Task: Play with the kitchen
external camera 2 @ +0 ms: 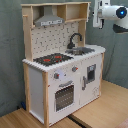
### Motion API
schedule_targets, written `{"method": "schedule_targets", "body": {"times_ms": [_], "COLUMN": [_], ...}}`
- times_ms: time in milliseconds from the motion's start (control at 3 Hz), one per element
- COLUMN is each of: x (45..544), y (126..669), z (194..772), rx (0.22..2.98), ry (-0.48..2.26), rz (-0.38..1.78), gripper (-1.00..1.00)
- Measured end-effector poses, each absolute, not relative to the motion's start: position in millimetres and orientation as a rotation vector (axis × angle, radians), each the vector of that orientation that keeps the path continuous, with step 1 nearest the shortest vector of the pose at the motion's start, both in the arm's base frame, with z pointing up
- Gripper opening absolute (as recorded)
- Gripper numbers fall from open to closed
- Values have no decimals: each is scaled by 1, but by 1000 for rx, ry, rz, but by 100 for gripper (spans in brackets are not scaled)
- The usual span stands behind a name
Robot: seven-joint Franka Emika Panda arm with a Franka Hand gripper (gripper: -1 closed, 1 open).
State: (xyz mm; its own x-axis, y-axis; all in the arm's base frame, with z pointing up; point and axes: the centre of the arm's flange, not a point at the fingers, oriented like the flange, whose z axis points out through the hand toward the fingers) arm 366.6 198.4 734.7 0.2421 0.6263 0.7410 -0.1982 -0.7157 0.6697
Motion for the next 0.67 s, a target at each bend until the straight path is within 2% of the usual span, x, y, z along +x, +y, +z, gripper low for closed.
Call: {"method": "schedule_targets", "body": {"times_ms": [667], "x": [397], "y": [243], "z": [740], "rx": [1854], "ry": [481], "rz": [1578], "gripper": [-100]}}
